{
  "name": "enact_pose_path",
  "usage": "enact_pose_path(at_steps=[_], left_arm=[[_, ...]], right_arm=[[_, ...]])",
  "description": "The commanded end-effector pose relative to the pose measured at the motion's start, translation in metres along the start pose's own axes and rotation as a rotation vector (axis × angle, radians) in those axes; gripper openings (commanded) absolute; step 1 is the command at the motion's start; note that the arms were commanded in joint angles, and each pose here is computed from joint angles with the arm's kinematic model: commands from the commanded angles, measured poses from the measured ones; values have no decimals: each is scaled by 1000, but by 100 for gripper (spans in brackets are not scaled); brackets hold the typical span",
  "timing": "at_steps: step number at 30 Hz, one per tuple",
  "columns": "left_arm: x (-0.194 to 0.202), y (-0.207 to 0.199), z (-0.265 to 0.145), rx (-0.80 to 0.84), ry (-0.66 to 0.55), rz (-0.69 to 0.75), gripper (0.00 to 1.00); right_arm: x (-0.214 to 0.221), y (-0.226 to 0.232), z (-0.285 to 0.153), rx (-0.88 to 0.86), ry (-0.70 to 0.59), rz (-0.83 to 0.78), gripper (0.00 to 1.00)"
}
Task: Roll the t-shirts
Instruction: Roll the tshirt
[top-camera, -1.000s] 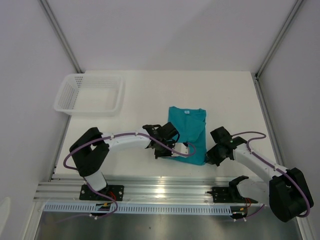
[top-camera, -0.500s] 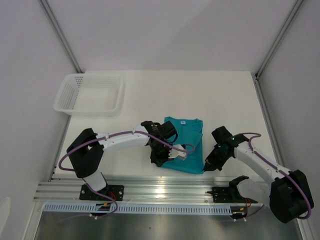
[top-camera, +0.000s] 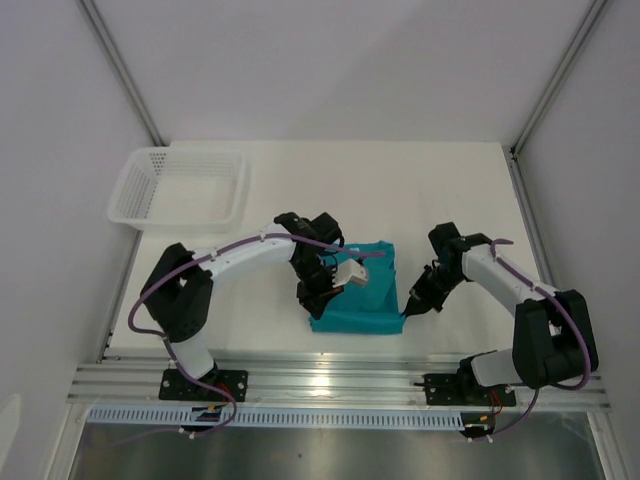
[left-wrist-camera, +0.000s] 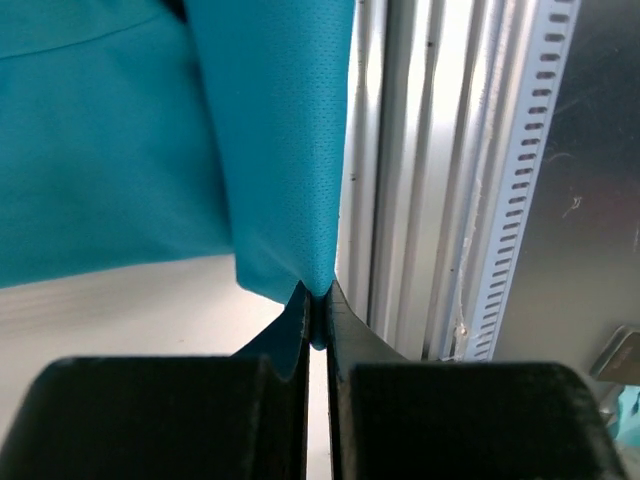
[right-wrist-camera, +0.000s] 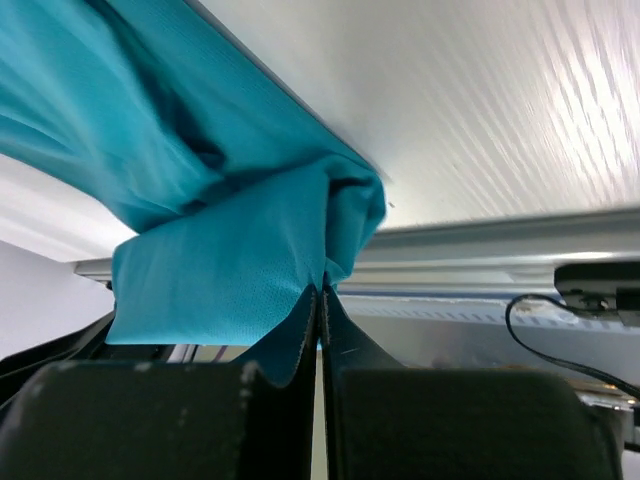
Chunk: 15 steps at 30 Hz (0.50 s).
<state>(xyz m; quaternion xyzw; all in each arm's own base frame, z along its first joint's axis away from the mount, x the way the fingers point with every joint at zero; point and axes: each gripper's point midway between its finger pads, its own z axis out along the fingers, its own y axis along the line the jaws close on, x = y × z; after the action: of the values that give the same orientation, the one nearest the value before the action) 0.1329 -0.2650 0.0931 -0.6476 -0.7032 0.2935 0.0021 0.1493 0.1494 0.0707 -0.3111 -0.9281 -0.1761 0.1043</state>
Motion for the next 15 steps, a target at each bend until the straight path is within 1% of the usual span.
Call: enact_pose_path(at_steps=[1,5,6,10,11,12,14,15], left_arm=[[-12,8,-6,42,-44,-18,1],[-12,18,-2,45,-57,-42,1],[-10,25,1,52,-66,-89,1],[-9,39,0,37,-85,-127,1],[-9,43,1,35,-90,-141,1],[-9,46,1,34,-94,-151,1],[-8,55,2,26,-104,-182,1],[-7,59,2,21,-106,-200,1]], right_arm=[[-16,21,-6,-47,-10,-80,0],[-27,33,-1,-57,-2,-95,0],[-33,41,4,-74,7,-96,0],[-40,50,4,-88,-1,-98,2],[-42,51,4,-87,-9,-94,3],[-43,53,4,-90,-15,-95,7],[-47,56,2,-100,-31,-96,10],[-48,58,2,-106,-37,-96,14]])
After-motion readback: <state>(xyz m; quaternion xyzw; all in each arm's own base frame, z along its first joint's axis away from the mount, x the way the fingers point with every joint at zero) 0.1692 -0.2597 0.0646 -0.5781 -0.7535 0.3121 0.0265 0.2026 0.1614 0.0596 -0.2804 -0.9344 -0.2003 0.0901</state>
